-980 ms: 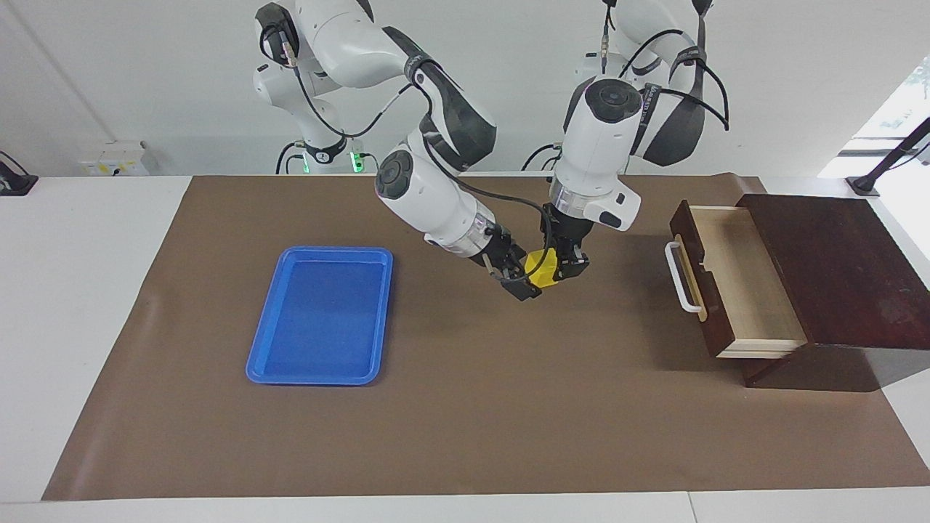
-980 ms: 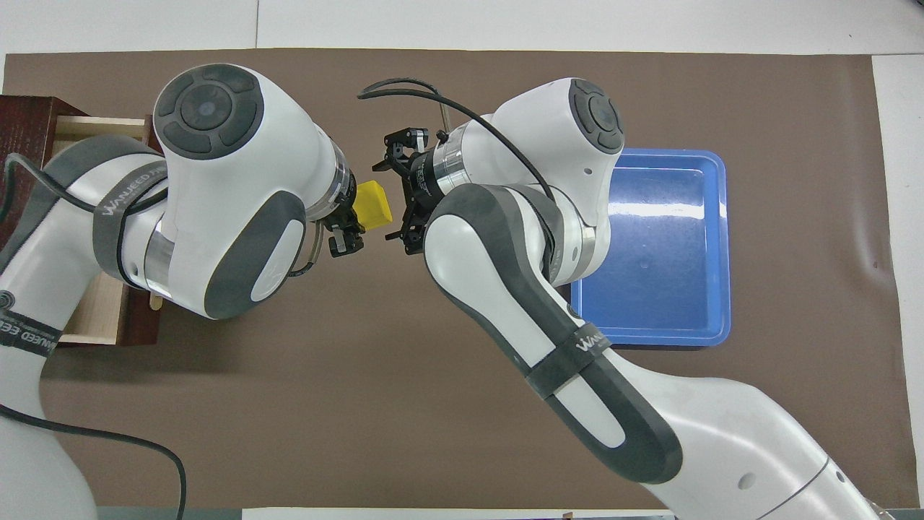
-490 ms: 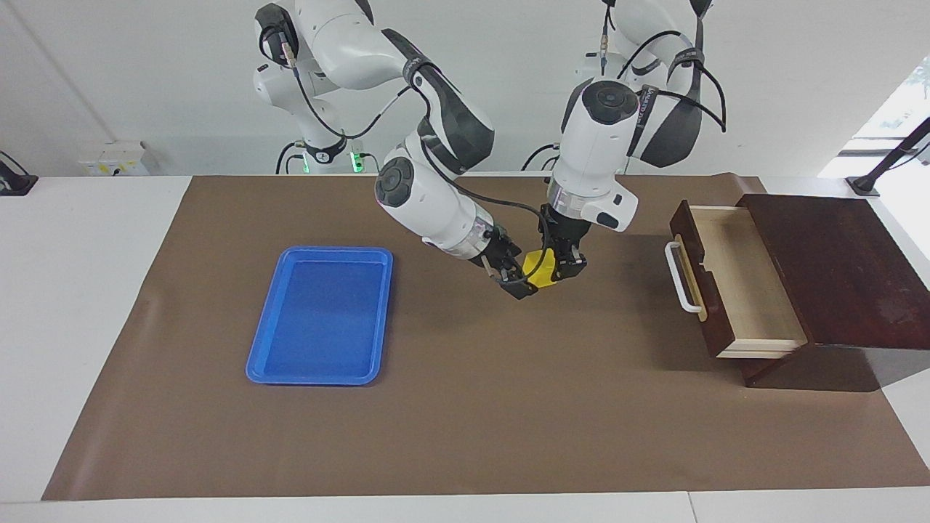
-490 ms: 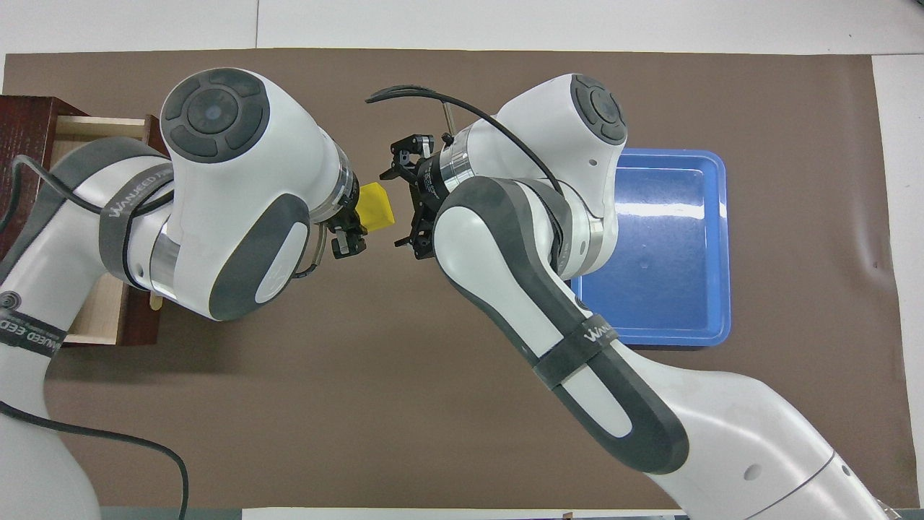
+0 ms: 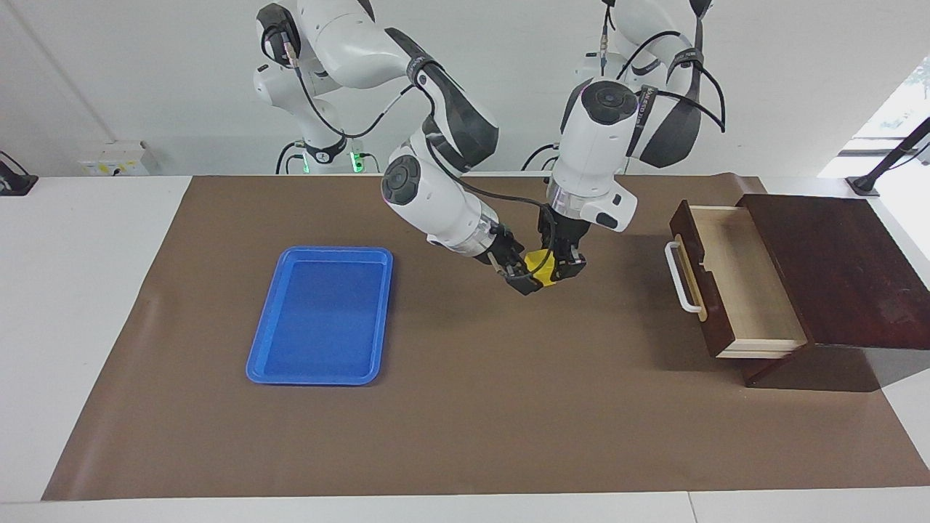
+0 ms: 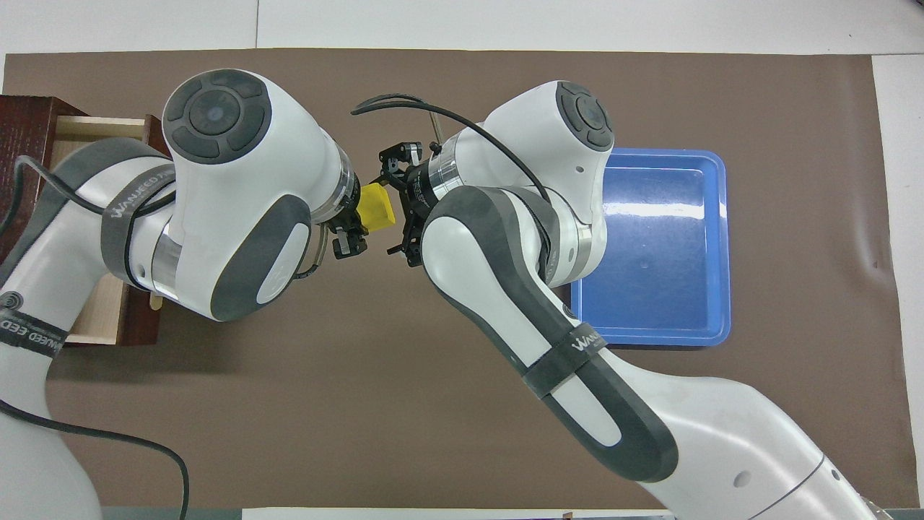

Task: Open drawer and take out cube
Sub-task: 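Grasp the yellow cube with the right gripper from the left gripper, then carry the cube over the blue tray with the right gripper, then lower the cube into the tray and open the right gripper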

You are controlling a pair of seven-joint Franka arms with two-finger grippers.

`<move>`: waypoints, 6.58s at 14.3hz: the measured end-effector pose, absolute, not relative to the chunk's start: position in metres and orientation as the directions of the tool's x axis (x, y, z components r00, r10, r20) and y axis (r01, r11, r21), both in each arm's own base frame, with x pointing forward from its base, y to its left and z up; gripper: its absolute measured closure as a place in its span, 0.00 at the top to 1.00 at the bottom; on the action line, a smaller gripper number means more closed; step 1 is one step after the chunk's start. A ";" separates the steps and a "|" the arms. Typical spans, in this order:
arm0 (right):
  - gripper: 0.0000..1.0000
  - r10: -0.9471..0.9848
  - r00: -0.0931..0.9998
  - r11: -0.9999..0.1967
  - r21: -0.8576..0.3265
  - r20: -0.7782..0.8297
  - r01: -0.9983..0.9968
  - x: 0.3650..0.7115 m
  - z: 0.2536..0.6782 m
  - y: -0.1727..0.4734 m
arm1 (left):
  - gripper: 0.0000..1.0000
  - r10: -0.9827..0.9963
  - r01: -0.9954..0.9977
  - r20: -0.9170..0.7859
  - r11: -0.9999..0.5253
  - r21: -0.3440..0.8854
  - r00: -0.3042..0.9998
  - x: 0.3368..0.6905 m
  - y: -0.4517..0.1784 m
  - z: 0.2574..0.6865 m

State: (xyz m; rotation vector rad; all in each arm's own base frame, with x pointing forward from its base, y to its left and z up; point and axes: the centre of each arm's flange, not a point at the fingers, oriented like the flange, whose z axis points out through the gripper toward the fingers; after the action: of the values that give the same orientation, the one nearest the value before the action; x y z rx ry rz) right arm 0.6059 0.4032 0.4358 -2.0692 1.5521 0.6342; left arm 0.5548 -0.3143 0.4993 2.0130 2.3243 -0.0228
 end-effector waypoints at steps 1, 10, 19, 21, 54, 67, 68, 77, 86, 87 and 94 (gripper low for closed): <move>1.00 -0.745 0.254 -0.249 -0.096 -0.617 -0.964 0.605 0.436 0.405 | 0.56 0.988 0.989 -0.059 0.143 0.031 -0.141 0.555 -0.314 0.499; 0.58 -0.749 0.246 -0.225 -0.113 -0.616 -0.968 0.609 0.438 0.403 | 0.56 0.990 0.991 -0.050 0.135 0.020 -0.133 0.550 -0.319 0.494; 0.58 -0.748 0.245 -0.223 -0.113 -0.616 -0.968 0.609 0.439 0.403 | 0.56 0.990 0.991 -0.051 0.135 0.023 -0.134 0.550 -0.319 0.495; 0.58 -0.748 0.245 -0.223 -0.114 -0.616 -0.968 0.609 0.439 0.403 | 0.56 0.990 0.991 -0.052 0.135 0.024 -0.133 0.550 -0.319 0.495; 0.58 -0.796 0.043 -0.019 -0.045 -0.604 -0.999 0.710 0.348 0.050 | 1.00 1.000 1.000 -0.003 0.018 0.010 -0.018 0.577 -0.088 0.433; 0.58 -0.815 0.045 -0.035 -0.028 -0.577 -0.999 0.694 0.278 0.048 | 1.00 0.999 0.998 -0.002 -0.048 0.039 0.048 0.583 -0.029 0.433; 0.58 -0.816 0.045 -0.036 -0.026 -0.577 -0.999 0.693 0.276 0.049 | 1.00 0.999 0.998 -0.002 -0.050 0.042 0.050 0.584 -0.024 0.434; 0.58 -0.828 0.049 -0.029 -0.046 -0.559 -0.999 0.689 0.269 0.057 | 1.00 0.997 0.991 0.021 -0.080 0.108 0.078 0.586 0.079 0.440; 1.00 -0.835 0.074 -0.051 -0.056 -0.546 -0.997 0.685 0.262 0.082 | 1.00 0.994 0.988 0.022 -0.110 0.109 0.109 0.586 0.073 0.439; 1.00 -0.835 0.074 -0.051 -0.057 -0.546 -0.997 0.685 0.263 0.082 | 1.00 0.992 0.987 0.020 -0.125 0.102 0.124 0.586 0.064 0.439; 1.00 -0.825 0.080 -0.051 -0.067 -0.559 -0.996 0.685 0.297 0.082 | 1.00 0.937 0.934 0.035 -0.349 0.074 0.347 0.577 -0.016 0.502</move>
State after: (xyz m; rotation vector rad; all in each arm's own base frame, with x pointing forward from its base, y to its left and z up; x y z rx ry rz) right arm 0.6848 0.0821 0.2966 -1.9299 1.7961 0.5244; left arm 0.5770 -0.0161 0.5018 2.5445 1.7690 0.1096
